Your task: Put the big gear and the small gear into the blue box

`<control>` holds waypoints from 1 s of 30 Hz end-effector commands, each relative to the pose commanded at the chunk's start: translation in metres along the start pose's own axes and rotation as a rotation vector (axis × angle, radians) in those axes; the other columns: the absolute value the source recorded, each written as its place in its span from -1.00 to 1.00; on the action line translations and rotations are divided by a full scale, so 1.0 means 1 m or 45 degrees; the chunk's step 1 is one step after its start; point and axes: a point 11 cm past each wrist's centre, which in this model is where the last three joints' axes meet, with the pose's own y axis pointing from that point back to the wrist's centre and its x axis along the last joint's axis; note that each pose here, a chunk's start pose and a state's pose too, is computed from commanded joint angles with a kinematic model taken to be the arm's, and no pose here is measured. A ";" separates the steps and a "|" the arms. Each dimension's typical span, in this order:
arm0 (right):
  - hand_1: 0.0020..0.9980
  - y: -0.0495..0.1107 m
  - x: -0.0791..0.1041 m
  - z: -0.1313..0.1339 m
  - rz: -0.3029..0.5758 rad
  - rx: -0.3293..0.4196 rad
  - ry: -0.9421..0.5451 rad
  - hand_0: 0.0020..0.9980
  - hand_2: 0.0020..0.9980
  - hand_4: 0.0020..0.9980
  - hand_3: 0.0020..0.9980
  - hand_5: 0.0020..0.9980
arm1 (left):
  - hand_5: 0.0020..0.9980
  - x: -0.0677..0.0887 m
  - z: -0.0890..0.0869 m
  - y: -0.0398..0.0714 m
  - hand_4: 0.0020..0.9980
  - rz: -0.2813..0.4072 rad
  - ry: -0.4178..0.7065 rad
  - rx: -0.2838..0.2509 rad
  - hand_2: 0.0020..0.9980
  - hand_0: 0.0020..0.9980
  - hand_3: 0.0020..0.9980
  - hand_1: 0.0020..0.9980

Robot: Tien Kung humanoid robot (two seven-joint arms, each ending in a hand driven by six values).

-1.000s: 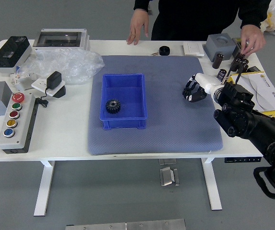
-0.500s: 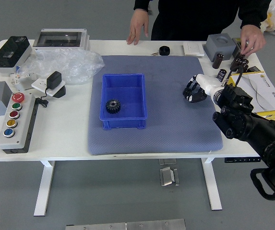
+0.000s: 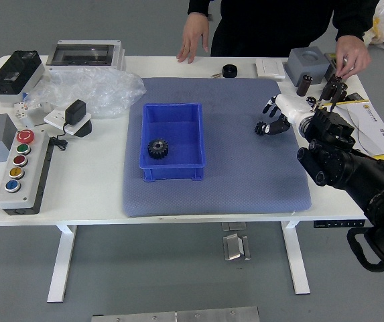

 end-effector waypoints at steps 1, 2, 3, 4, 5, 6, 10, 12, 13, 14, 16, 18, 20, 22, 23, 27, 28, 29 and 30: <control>-0.02 0.000 0.000 0.000 -0.004 -0.004 -0.001 0.07 0.26 0.45 0.32 -0.54 | -0.30 0.000 0.000 0.000 0.64 0.000 0.000 0.000 0.79 0.84 0.77 0.81; -0.02 0.000 0.000 0.000 -0.007 -0.006 -0.002 0.07 0.26 0.45 0.32 -0.54 | -0.30 0.000 0.000 0.000 0.64 0.001 -0.001 0.001 0.79 0.84 0.77 0.81; -0.02 0.000 -0.001 0.000 -0.012 -0.010 -0.004 0.06 0.27 0.44 0.32 -0.52 | -0.30 0.000 0.000 0.000 0.64 0.001 -0.001 0.001 0.80 0.84 0.77 0.81; -0.02 0.000 -0.001 0.001 -0.016 -0.013 -0.005 0.06 0.27 0.44 0.32 -0.52 | -0.30 0.001 0.000 0.000 0.64 0.001 -0.002 0.002 0.80 0.84 0.77 0.81; -0.02 0.000 -0.001 0.001 -0.019 -0.016 -0.007 0.06 0.27 0.44 0.32 -0.52 | -0.30 0.001 0.000 0.000 0.64 0.001 -0.002 0.002 0.80 0.84 0.77 0.81; -0.02 0.000 -0.002 0.001 -0.021 -0.018 -0.008 0.06 0.27 0.44 0.32 -0.52 | -0.30 0.001 0.000 0.000 0.64 0.001 -0.003 0.002 0.80 0.84 0.77 0.81; -0.02 0.000 -0.002 0.001 -0.025 -0.027 -0.027 0.07 0.27 0.45 0.32 -0.52 | -0.30 0.001 0.000 0.000 0.64 0.002 -0.006 0.002 0.80 0.84 0.77 0.81; -0.02 0.000 -0.003 0.001 -0.027 -0.028 -0.033 0.07 0.27 0.45 0.32 -0.52 | -0.30 0.001 0.000 0.000 0.64 0.002 -0.006 0.002 0.80 0.84 0.77 0.81; -0.02 0.000 -0.004 0.001 -0.029 -0.029 -0.037 0.07 0.27 0.45 0.32 -0.52 | -0.30 0.001 0.000 0.000 0.64 0.002 -0.007 0.002 0.80 0.84 0.77 0.81; -0.02 0.000 -0.005 0.001 -0.031 -0.029 -0.038 0.07 0.27 0.45 0.32 -0.52 | -0.30 0.001 0.000 0.000 0.64 0.001 -0.007 0.003 0.80 0.84 0.77 0.81; -0.02 0.000 -0.007 0.001 -0.033 -0.029 -0.042 0.07 0.27 0.46 0.32 -0.49 | -0.30 0.000 0.000 0.000 0.64 0.001 -0.008 0.003 0.79 0.84 0.77 0.81; -0.02 0.000 -0.008 0.000 -0.037 -0.028 -0.046 0.07 0.27 0.46 0.32 -0.49 | -0.30 0.000 0.000 0.000 0.64 0.001 -0.009 0.002 0.79 0.84 0.77 0.81; -0.02 0.000 -0.010 -0.001 -0.040 -0.027 -0.049 0.07 0.27 0.46 0.32 -0.49 | -0.30 0.000 0.000 0.000 0.64 0.001 -0.010 0.002 0.79 0.84 0.77 0.81; -0.02 0.001 -0.012 -0.001 -0.045 -0.027 -0.050 0.07 0.27 0.47 0.32 -0.48 | -0.30 0.000 0.000 0.000 0.64 0.001 -0.011 0.002 0.79 0.84 0.77 0.81; -0.02 0.001 -0.013 -0.001 -0.047 -0.028 -0.050 0.07 0.27 0.47 0.32 -0.48 | -0.30 0.000 0.000 0.000 0.64 0.001 -0.011 0.002 0.79 0.84 0.77 0.81; -0.02 0.001 -0.015 0.001 -0.051 -0.033 -0.048 0.07 0.27 0.46 0.32 -0.48 | -0.30 0.001 0.000 0.000 0.64 0.002 -0.012 0.003 0.79 0.84 0.77 0.81; -0.02 0.001 -0.015 0.001 -0.052 -0.034 -0.047 0.07 0.27 0.46 0.32 -0.48 | -0.30 0.001 0.001 0.000 0.64 0.002 -0.013 0.002 0.79 0.84 0.77 0.81; -0.02 0.001 -0.016 0.001 -0.053 -0.034 -0.046 0.07 0.27 0.46 0.32 -0.48 | -0.30 0.001 0.001 0.000 0.64 0.002 -0.013 0.001 0.79 0.84 0.77 0.81; -0.02 0.002 -0.016 0.001 -0.053 -0.035 -0.046 0.07 0.27 0.46 0.32 -0.48 | -0.30 0.001 0.001 0.000 0.64 0.002 -0.014 0.001 0.79 0.84 0.77 0.81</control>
